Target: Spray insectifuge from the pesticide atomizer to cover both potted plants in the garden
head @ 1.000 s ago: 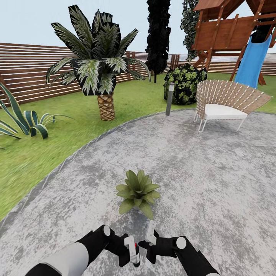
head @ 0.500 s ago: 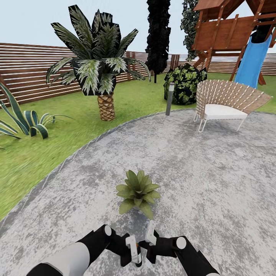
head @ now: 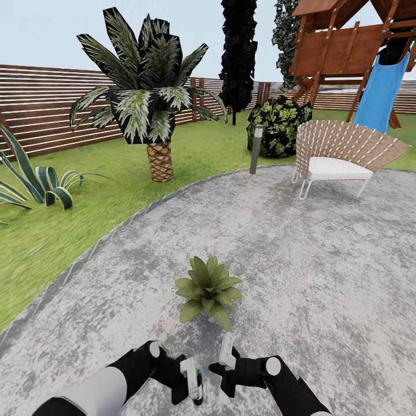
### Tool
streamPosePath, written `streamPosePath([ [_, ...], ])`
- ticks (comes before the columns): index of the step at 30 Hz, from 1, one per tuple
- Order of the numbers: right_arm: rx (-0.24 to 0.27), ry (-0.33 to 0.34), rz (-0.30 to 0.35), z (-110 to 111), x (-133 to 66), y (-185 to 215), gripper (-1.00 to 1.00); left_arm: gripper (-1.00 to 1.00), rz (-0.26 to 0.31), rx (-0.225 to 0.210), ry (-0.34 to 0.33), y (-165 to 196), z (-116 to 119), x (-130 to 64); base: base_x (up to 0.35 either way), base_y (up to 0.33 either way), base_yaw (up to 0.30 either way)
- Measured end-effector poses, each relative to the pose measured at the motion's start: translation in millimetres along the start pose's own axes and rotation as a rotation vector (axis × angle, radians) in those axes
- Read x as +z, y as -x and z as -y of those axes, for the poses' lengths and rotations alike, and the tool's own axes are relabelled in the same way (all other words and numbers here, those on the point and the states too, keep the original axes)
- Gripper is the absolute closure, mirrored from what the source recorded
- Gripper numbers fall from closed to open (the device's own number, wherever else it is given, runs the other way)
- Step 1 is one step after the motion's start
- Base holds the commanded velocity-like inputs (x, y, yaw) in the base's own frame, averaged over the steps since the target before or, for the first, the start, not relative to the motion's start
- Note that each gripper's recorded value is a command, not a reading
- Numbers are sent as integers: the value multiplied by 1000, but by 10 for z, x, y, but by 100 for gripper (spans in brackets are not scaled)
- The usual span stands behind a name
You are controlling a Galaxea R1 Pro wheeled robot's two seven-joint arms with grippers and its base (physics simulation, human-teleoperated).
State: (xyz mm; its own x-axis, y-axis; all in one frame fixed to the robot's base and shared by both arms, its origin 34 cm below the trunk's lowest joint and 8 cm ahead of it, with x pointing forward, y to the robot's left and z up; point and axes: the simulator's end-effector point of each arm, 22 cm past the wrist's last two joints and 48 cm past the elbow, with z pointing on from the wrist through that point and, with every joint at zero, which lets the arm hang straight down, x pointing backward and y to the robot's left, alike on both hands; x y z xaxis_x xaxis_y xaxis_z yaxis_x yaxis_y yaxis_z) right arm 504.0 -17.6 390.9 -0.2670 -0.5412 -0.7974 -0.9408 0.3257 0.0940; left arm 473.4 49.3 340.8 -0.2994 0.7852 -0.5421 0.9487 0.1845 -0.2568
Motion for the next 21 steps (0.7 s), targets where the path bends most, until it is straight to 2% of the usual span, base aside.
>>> streamPosePath([
  [3,0,0,-3,4,-8,-16,100,100,-51,-29,27,-399,-131,-173,0,0,0],
  [9,-1,-7,-19,46,-72,-115,100,100,-120,-73,76,-972,-332,-491,0,0,0],
  [10,-2,-14,-34,91,-134,-202,-100,100,-136,-79,85,-1085,-368,-560,0,0,0],
  [14,1,-64,-110,360,-510,-646,-100,100,-161,-116,123,-1347,-486,-756,0,0,0],
  [17,13,-85,-133,426,-622,-799,-100,100,-154,-125,133,-1344,-512,-771,0,0,0],
  [19,59,-183,-156,651,-815,-1027,-100,100,-152,-142,141,-1354,-525,-775,0,0,0],
  [21,170,-346,-177,899,-1037,-1363,-100,100,-121,-186,182,-1318,-613,-790,0,0,0],
])
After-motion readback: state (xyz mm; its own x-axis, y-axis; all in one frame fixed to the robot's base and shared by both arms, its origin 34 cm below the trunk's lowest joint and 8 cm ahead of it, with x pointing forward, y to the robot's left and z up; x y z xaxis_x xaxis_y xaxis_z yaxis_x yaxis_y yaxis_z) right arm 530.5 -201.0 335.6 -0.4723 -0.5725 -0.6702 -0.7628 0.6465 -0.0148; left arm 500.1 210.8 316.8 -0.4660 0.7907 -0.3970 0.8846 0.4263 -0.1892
